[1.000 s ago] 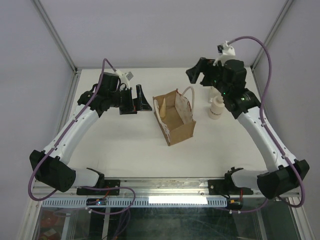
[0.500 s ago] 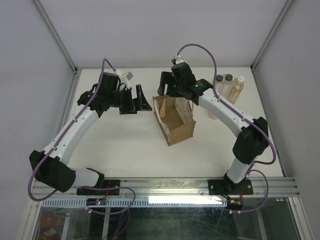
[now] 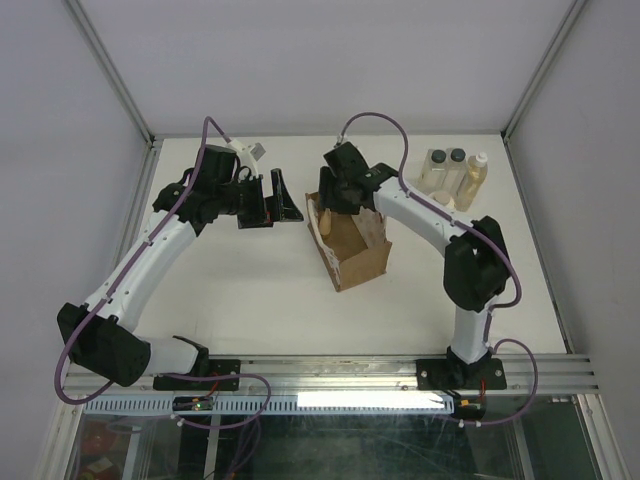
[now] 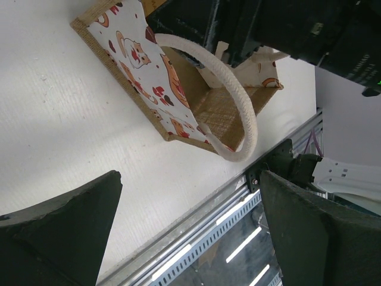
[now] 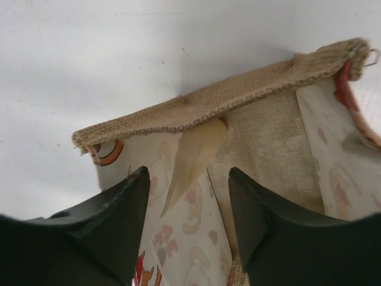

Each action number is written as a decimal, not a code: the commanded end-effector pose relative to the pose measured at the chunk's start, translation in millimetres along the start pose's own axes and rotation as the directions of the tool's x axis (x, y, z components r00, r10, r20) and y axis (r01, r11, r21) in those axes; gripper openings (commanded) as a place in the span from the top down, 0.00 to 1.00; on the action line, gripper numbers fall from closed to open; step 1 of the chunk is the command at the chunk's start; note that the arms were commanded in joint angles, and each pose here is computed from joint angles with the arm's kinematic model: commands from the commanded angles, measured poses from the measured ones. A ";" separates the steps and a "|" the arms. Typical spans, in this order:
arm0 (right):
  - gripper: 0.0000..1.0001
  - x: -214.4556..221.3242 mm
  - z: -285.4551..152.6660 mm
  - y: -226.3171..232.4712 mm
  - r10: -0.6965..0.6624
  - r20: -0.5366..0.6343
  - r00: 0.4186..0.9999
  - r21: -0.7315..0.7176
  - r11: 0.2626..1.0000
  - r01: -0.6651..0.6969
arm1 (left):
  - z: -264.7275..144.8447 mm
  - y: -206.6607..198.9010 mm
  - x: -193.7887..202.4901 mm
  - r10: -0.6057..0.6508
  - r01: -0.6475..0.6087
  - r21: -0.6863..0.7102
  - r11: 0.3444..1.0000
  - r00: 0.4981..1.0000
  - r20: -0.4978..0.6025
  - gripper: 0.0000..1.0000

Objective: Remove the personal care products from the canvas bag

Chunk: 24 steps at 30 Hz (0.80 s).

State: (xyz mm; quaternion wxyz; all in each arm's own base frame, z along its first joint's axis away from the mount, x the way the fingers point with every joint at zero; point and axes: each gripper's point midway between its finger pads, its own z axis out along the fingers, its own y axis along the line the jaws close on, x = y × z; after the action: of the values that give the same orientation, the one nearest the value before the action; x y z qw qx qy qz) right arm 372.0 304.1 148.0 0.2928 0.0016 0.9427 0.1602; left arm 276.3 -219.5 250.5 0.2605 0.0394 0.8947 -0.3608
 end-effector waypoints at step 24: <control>1.00 -51.9 -67.9 10.0 -0.166 0.192 0.967 -0.022 0.985 0.173 | -6.9 -8.1 -7.8 0.047 -0.048 0.014 0.999 0.998 0.038 0.01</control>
State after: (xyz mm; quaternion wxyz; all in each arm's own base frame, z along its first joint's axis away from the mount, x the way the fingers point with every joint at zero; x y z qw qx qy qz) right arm 372.5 294.3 151.4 0.2952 -0.0614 0.9467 0.1136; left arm 275.1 -216.1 251.3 0.2658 0.0396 0.8960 -0.3536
